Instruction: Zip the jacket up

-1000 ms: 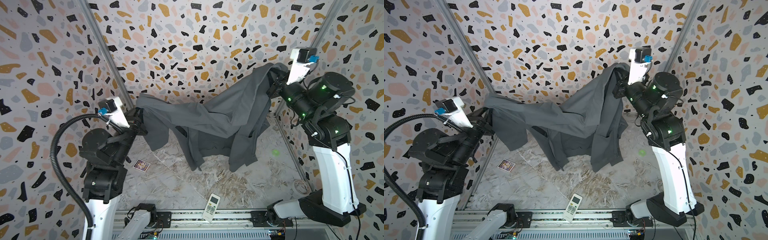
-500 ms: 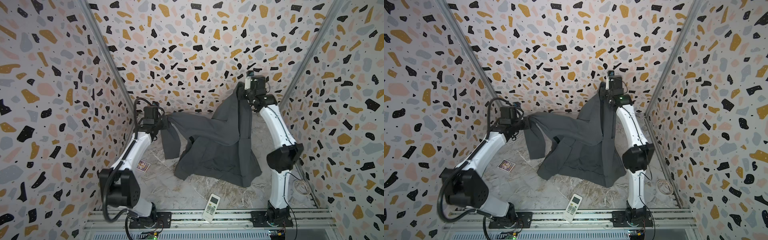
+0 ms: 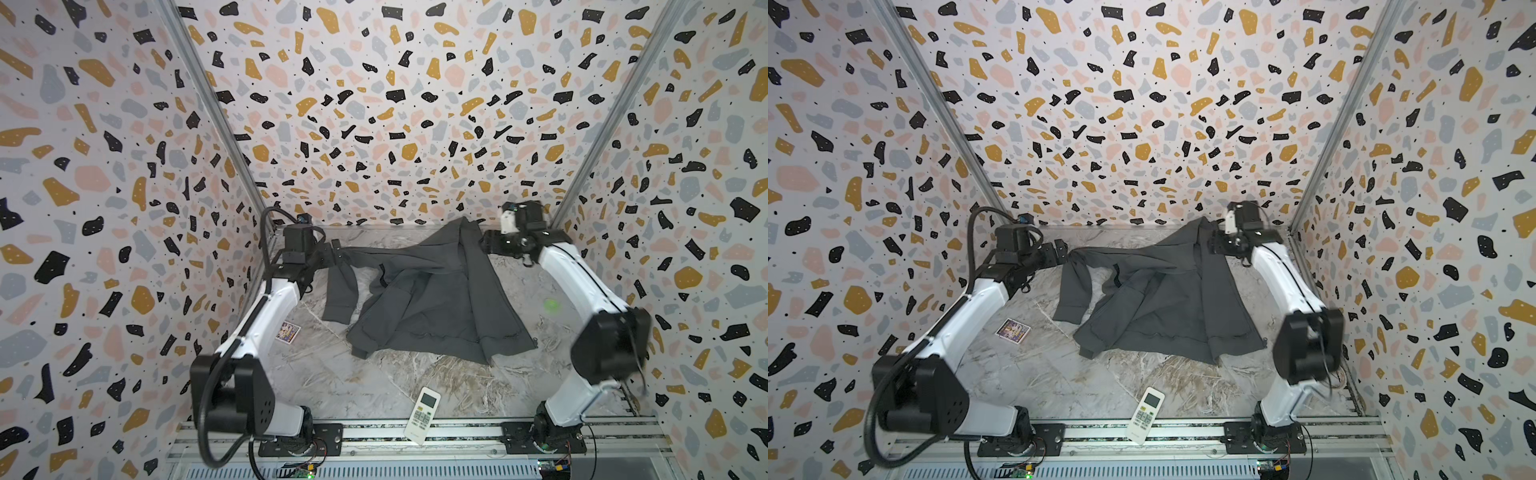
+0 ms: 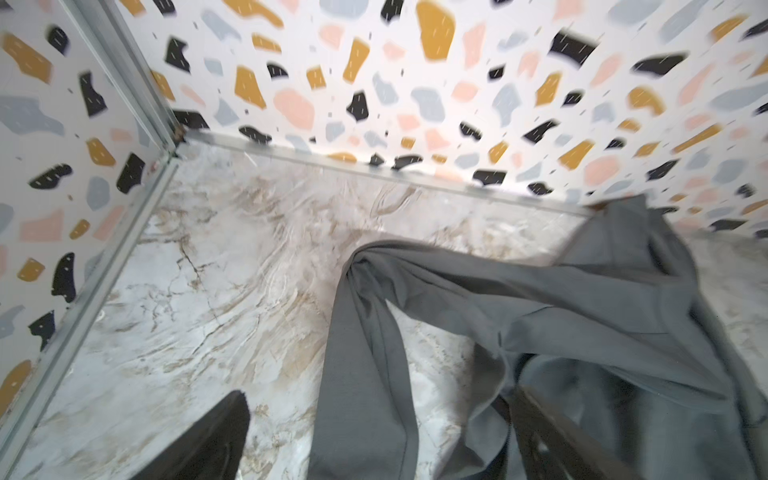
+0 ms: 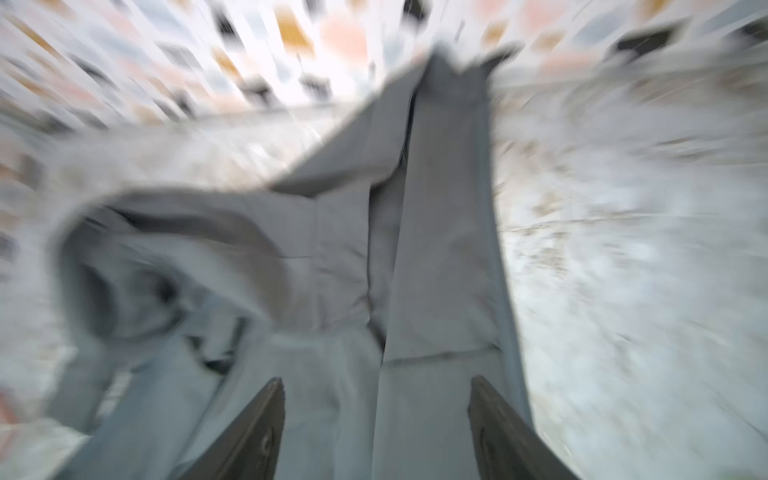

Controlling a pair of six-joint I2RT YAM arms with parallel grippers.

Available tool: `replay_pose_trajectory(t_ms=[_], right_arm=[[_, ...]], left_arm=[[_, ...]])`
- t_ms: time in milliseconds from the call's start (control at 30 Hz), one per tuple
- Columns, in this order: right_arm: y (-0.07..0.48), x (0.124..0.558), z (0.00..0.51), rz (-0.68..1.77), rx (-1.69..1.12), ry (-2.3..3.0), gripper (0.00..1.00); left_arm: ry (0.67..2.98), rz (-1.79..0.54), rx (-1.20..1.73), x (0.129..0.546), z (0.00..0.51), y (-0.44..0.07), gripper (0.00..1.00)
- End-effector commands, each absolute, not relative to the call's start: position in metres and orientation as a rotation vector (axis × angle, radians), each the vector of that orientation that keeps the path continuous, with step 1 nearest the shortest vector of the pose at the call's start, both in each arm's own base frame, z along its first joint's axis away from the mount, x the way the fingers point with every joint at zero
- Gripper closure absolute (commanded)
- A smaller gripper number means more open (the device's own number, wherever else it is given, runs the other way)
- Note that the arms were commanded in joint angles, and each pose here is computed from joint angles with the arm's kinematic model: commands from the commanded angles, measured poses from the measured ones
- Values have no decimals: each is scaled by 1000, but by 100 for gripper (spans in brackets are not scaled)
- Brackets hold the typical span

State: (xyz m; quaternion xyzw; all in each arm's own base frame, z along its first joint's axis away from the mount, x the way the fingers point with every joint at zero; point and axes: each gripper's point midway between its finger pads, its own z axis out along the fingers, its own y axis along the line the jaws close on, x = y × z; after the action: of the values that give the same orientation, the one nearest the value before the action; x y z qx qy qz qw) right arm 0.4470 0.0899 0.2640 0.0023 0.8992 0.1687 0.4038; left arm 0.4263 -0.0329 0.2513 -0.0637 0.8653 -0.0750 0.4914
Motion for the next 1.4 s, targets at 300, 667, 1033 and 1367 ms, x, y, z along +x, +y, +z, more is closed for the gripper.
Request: replay_pose_trajectory(t_ms=[300,667,1033,1367], right_arm=[[20,290,124,638,469,2426,32],[0,338,104,674,456,2417,37],[-19,331,70,513,460,2554,37],[-10,326,45,642,485,2590,29]], left_arm=[[2145,-378,-146,332,196,-91,5],[2246,-451,-134,316,147,-116,6],[2306,-451,-91,320,130,-123,10],[2319,-499,-54,325,124,-134,11]])
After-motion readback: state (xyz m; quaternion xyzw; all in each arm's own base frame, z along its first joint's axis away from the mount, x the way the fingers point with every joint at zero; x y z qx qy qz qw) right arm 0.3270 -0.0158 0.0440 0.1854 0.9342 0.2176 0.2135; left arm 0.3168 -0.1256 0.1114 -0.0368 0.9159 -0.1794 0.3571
